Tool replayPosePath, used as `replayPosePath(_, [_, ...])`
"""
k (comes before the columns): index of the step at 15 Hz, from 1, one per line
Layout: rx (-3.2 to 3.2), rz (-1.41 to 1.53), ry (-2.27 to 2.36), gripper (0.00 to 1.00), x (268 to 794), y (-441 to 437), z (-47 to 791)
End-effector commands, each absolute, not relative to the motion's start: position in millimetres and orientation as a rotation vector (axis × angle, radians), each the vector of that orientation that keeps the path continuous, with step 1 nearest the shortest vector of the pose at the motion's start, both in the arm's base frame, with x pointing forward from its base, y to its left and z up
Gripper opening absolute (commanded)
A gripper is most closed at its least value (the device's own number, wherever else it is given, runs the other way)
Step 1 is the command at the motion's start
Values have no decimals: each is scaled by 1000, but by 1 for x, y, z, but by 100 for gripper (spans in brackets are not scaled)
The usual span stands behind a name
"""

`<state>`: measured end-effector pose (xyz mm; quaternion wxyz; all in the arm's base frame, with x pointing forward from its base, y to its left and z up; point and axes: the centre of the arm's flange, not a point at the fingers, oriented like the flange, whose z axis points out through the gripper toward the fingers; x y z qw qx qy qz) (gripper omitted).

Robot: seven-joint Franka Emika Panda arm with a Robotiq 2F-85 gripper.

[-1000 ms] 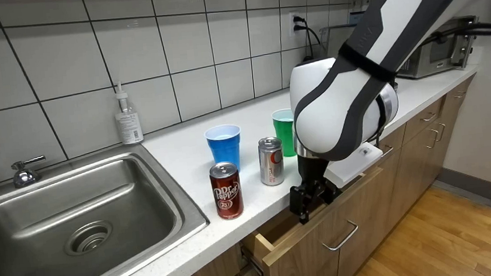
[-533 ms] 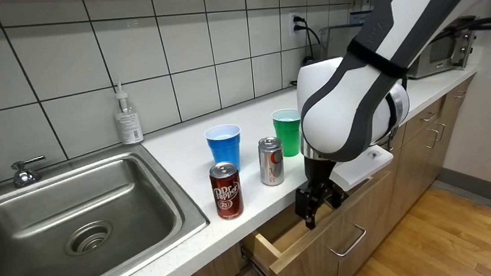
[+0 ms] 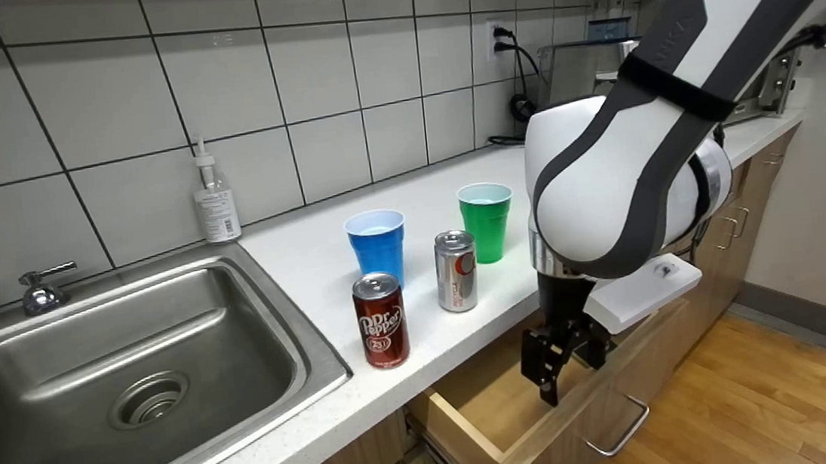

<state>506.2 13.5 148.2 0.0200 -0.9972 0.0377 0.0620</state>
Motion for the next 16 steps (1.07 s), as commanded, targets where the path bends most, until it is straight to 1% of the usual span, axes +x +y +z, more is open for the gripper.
replayPosePath(1, [-3064, 248, 195, 100, 468, 17, 160])
replayPosePath(9, [-3066, 294, 197, 100, 450, 18, 165])
replayPosePath(16, [-3057, 264, 188, 100, 455, 18, 205])
